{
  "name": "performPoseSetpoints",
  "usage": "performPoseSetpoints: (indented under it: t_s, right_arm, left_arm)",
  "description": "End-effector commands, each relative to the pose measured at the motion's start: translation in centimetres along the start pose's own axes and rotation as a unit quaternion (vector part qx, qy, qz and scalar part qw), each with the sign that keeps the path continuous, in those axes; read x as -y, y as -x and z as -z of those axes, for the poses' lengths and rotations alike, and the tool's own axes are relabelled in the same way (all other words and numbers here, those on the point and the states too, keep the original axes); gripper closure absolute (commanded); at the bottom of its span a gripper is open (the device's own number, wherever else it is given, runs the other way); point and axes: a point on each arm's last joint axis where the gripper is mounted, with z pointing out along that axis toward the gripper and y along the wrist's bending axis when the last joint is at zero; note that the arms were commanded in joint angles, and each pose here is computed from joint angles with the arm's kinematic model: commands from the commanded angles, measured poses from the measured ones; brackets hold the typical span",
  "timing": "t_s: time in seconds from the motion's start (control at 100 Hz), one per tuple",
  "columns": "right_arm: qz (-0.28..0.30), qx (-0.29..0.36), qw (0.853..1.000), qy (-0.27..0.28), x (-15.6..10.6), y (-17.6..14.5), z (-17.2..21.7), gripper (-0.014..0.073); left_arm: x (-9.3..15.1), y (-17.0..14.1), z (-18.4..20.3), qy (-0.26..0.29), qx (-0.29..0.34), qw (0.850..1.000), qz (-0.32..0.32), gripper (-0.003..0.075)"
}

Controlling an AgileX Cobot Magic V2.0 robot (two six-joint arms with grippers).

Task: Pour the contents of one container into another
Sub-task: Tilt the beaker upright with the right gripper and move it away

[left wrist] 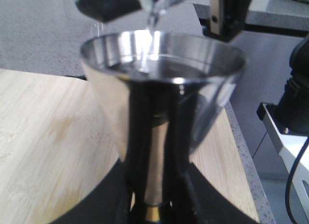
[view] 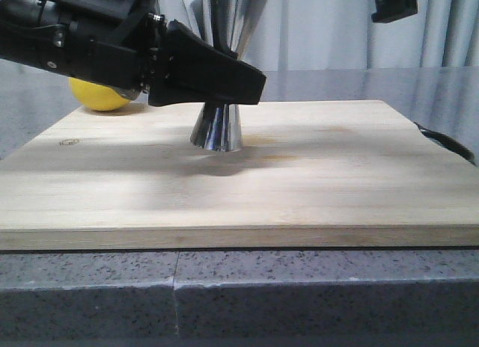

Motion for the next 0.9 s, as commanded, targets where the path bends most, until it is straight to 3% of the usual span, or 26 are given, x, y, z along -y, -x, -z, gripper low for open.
performPoseSetpoints:
  t_s: [0.0, 0.15, 0.29, 0.57, 0.76, 0.89]
  right_arm:
    - [-0.04, -0.015, 0.999, -0.033, 1.7, -0.1, 0.8, 0.038]
    - [-0.143, -0.042, 0.987, -0.051, 2.0, -0.7, 0.8, 0.038]
    - [-0.238, -0.061, 0.967, -0.071, 2.1, -1.2, 0.9, 0.038]
    - [-0.413, -0.065, 0.903, -0.102, 2.3, -2.1, 1.1, 0.038]
    - [-0.507, -0.086, 0.848, -0.129, 2.0, -4.5, 1.3, 0.038]
    - [-0.539, -0.072, 0.829, -0.129, 0.6, -5.8, 0.7, 0.038]
  left_arm:
    - [1.2, 3.5, 0.5, -0.032, 0.083, 0.996, -0.017, 0.0739]
    - [1.2, 3.5, 0.5, -0.032, 0.083, 0.996, -0.017, 0.0739]
    - [1.2, 3.5, 0.5, -0.032, 0.083, 0.996, -0.017, 0.0739]
    - [1.1, 3.8, 0.5, -0.024, 0.098, 0.995, -0.011, 0.0739]
    - [0.9, 4.1, 0.6, -0.013, 0.117, 0.993, -0.013, 0.0739]
    - [0.7, 4.4, 0.7, -0.003, 0.132, 0.991, -0.019, 0.0739]
